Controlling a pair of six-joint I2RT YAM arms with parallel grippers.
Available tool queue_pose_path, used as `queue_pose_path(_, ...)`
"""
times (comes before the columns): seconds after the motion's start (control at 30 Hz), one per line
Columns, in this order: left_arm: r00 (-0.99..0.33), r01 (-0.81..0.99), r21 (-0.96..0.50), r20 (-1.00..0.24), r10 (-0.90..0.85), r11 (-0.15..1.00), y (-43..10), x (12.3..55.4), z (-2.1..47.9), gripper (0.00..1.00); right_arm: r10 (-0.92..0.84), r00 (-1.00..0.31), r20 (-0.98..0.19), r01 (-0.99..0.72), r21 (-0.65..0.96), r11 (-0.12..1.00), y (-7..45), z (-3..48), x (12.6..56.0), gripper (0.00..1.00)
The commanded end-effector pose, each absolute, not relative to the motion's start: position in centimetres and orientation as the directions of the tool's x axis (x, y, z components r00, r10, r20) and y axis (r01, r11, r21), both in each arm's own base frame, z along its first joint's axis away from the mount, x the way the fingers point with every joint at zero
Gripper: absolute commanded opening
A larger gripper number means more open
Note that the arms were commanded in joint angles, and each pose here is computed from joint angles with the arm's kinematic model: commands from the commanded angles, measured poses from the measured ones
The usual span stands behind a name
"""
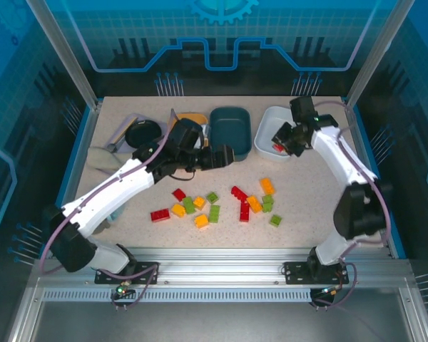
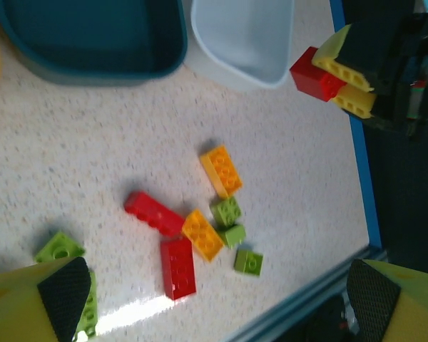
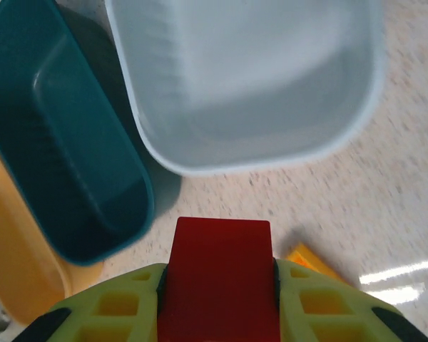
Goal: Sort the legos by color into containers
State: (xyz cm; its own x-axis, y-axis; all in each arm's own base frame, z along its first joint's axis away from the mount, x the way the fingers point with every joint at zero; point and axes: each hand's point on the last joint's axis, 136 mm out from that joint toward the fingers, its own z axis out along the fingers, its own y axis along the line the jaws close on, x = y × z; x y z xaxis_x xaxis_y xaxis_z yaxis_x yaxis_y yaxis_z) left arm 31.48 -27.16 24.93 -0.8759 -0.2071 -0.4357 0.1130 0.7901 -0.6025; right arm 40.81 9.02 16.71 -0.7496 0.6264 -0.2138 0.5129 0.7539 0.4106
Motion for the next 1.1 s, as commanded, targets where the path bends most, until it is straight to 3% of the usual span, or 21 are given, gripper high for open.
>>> queue_pose_path(0.0, -0.894, 0.03, -0.595, -0.375, -0.245, 0.804, -26.1, 33.4, 24.4, 0.97, 0.599, -0.784, -0.166, 0.522, 0.346, 0.78, 8.0, 13.9, 43.5, 0.27)
queue_pose_path(0.3, -0.906, -0.119, -0.547, -0.28, -0.316, 0.828, -23.9, 35.5, 21.3, 0.96, 0.613, -0.79, -0.026, 0.585, 0.27, 0.765, 6.4, 8.0, 48.9, 0.3)
queue_pose_path(0.63, -0.907, -0.151, -0.535, -0.259, -0.331, 0.831, -23.6, 35.1, 20.4, 0.95, 0.606, -0.795, -0.001, 0.588, 0.243, 0.772, 6.3, 7.2, 49.6, 0.53)
queue_pose_path(0.77, -0.905, -0.153, -0.529, -0.264, -0.333, 0.835, -23.3, 35.0, 20.8, 0.95, 0.591, -0.806, -0.036, 0.564, 0.254, 0.785, 6.5, 9.0, 49.8, 0.6)
queue_pose_path(1.07, -0.893, -0.167, -0.513, -0.282, -0.349, 0.842, -21.7, 33.3, 22.1, 0.94, 0.532, -0.814, -0.235, 0.452, 0.319, 0.833, 7.1, 18.0, 49.2, 0.6)
